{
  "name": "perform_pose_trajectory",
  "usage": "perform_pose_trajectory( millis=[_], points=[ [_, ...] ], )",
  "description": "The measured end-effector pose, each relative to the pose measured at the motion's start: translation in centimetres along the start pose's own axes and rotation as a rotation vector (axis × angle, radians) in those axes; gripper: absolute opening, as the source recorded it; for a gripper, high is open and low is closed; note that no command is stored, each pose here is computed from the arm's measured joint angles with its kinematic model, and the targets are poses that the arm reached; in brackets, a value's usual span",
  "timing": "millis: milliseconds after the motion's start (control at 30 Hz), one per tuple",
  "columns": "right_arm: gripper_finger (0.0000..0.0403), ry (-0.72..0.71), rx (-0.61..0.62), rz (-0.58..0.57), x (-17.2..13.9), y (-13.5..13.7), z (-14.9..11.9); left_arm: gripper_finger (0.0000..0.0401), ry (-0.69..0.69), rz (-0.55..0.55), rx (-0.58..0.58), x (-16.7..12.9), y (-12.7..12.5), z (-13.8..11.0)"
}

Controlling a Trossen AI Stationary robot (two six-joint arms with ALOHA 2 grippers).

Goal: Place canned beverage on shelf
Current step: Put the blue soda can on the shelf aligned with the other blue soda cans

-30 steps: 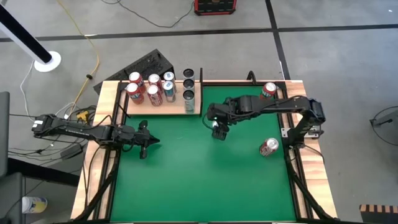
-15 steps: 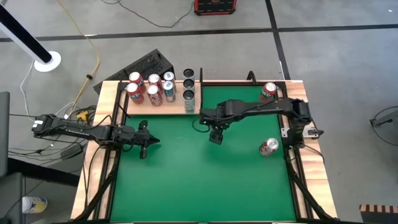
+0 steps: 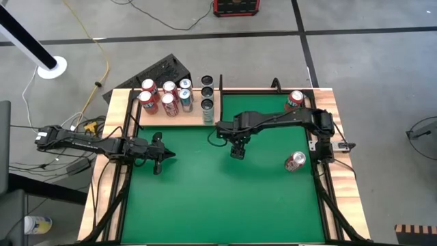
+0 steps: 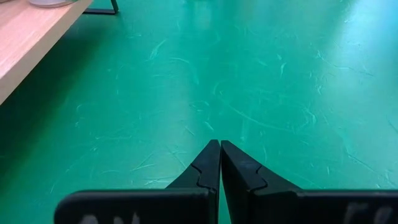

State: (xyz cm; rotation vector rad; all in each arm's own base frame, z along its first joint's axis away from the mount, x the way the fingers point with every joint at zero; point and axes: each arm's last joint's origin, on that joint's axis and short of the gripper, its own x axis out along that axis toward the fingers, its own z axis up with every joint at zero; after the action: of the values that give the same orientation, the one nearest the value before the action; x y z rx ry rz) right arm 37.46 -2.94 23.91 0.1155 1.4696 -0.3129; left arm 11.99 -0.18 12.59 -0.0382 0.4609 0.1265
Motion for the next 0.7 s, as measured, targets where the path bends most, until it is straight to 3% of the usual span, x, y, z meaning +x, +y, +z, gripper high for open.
perform_pose_trajectory(
  millis=[133,333,500,700],
  points=[
    [0.0344,-0.007,-0.002,0.001,-1.0,-0.1,0.2,0.0,0.0,0.0,0.0,0.0,0.0,0.0],
    [0.0261,-0.056,0.006,0.013,-3.2,-0.3,0.9,0.0,0.0,0.0,0.0,0.0,0.0,0.0],
    [0.0261,-0.116,0.024,0.035,-6.0,-0.1,1.3,0.0,0.0,0.0,0.0,0.0,0.0,0.0],
    [0.0261,-0.332,-0.038,0.133,-9.6,1.0,2.8,0.0,0.0,0.0,0.0,0.0,0.0,0.0]
  ],
)
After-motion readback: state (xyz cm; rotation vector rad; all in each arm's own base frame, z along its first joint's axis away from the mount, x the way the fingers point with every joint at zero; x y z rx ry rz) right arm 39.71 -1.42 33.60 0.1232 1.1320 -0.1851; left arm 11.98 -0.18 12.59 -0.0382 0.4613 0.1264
